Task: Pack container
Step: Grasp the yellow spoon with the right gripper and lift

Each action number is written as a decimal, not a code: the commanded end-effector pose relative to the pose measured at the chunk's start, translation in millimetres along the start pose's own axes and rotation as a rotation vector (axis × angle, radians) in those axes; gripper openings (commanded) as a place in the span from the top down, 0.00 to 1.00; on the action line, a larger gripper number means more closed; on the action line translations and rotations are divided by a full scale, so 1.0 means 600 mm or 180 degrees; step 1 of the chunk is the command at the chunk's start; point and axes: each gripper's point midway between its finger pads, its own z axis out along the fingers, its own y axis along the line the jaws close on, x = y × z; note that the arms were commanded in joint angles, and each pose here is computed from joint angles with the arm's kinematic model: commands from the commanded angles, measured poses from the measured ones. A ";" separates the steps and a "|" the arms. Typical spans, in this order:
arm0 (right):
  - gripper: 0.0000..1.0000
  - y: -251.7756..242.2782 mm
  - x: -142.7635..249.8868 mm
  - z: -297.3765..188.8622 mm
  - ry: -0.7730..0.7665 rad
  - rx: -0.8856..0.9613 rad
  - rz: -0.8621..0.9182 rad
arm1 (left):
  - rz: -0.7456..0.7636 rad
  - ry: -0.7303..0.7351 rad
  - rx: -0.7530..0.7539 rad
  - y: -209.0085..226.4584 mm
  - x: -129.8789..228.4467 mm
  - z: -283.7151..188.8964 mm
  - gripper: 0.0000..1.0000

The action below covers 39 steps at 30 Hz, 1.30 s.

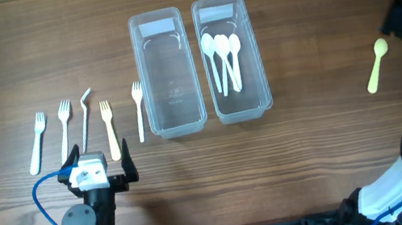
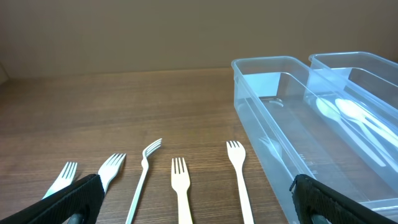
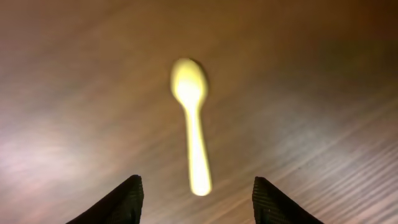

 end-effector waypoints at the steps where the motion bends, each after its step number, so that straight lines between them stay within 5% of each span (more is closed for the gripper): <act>1: 0.44 -0.011 0.040 0.075 0.0316 -0.0112 0.0173 | 0.0046 -0.0021 0.0002 0.001 0.000 0.000 0.00; 17: 0.45 0.016 0.084 0.227 0.0395 -0.0363 0.0054 | 0.0046 -0.0021 0.0002 0.001 0.000 0.000 0.00; 25: 0.92 0.034 0.094 0.241 0.0485 -0.0545 0.0067 | 0.0046 -0.0021 0.0001 0.001 0.000 0.000 0.00; 32: 0.96 0.058 0.048 0.203 0.0280 -0.0819 0.0078 | 0.0046 -0.0021 0.0002 0.001 0.000 0.000 0.00; 39: 0.96 0.114 -0.057 0.051 -0.0428 -0.1126 -0.0144 | 0.0045 -0.0022 0.0001 0.001 -0.001 0.000 0.00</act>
